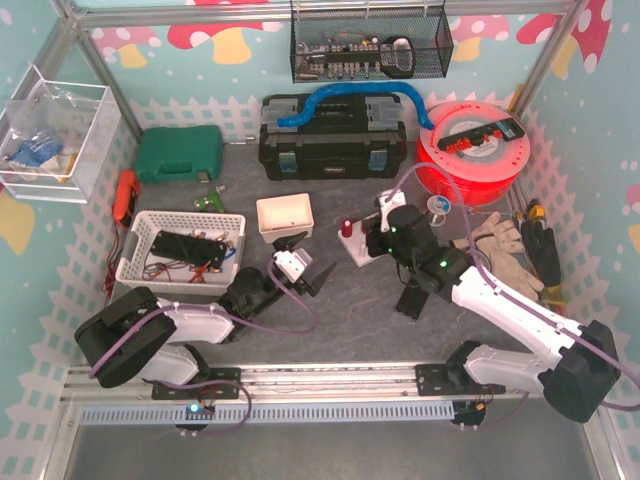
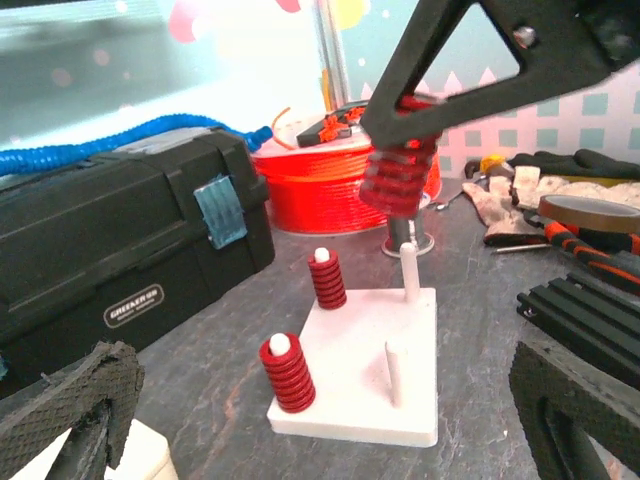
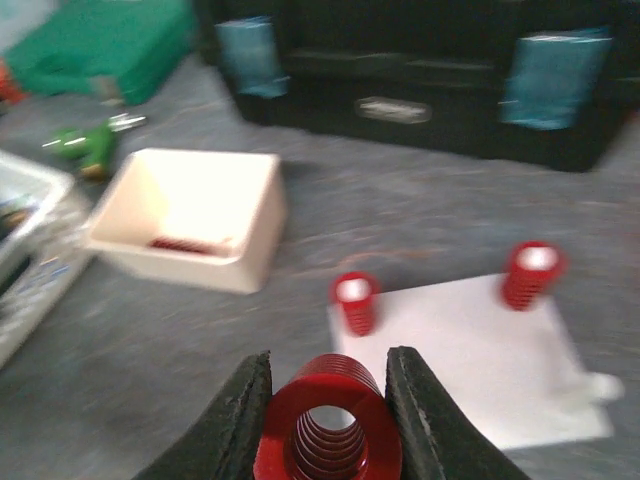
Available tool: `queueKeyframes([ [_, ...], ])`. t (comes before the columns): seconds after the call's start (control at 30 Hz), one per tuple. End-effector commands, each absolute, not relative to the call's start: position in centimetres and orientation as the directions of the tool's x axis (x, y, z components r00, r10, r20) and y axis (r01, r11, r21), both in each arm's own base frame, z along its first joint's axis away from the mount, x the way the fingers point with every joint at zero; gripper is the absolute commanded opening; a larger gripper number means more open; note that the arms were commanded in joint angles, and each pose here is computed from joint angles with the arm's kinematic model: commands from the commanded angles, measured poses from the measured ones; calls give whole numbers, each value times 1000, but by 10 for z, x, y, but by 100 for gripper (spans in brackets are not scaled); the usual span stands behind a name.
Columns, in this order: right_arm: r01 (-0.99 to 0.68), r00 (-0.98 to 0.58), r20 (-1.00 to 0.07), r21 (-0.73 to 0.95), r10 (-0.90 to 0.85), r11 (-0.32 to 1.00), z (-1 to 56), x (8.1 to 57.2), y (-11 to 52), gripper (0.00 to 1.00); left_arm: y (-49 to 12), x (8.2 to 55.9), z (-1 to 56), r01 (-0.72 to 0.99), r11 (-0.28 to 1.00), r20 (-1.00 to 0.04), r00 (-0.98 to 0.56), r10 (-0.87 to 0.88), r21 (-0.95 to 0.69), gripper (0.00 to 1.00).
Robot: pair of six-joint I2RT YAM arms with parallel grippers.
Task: Install the large spring
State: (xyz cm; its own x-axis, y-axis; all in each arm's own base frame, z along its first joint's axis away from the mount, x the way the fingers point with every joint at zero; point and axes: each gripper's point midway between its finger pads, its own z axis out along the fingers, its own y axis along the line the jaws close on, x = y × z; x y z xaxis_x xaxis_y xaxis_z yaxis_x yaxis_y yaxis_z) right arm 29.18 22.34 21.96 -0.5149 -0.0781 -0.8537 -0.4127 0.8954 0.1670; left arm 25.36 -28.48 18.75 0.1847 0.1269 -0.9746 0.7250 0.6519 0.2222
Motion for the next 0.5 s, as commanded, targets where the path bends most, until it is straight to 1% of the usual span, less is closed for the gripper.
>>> queueKeyframes([
  [0.0, -141, -488, -873, 43, -32, 989, 217, 320, 149, 0, -286, 257, 192, 712, 662, -972, 190, 140, 235, 99],
  [0.17, -54, -543, -839, 75, 34, 996, 196, 334, 108, 0, -288, 256, 193, 721, 652, -972, 186, 143, 234, 99],
  [0.3, -44, -580, -813, 85, 44, 995, 182, 342, 101, 0, -290, 255, 192, 728, 644, -972, 186, 146, 236, 99],
  [0.47, -52, -583, -810, 124, 70, 991, 171, 348, 100, 0, -294, 253, 192, 739, 628, -970, 188, 153, 242, 99],
])
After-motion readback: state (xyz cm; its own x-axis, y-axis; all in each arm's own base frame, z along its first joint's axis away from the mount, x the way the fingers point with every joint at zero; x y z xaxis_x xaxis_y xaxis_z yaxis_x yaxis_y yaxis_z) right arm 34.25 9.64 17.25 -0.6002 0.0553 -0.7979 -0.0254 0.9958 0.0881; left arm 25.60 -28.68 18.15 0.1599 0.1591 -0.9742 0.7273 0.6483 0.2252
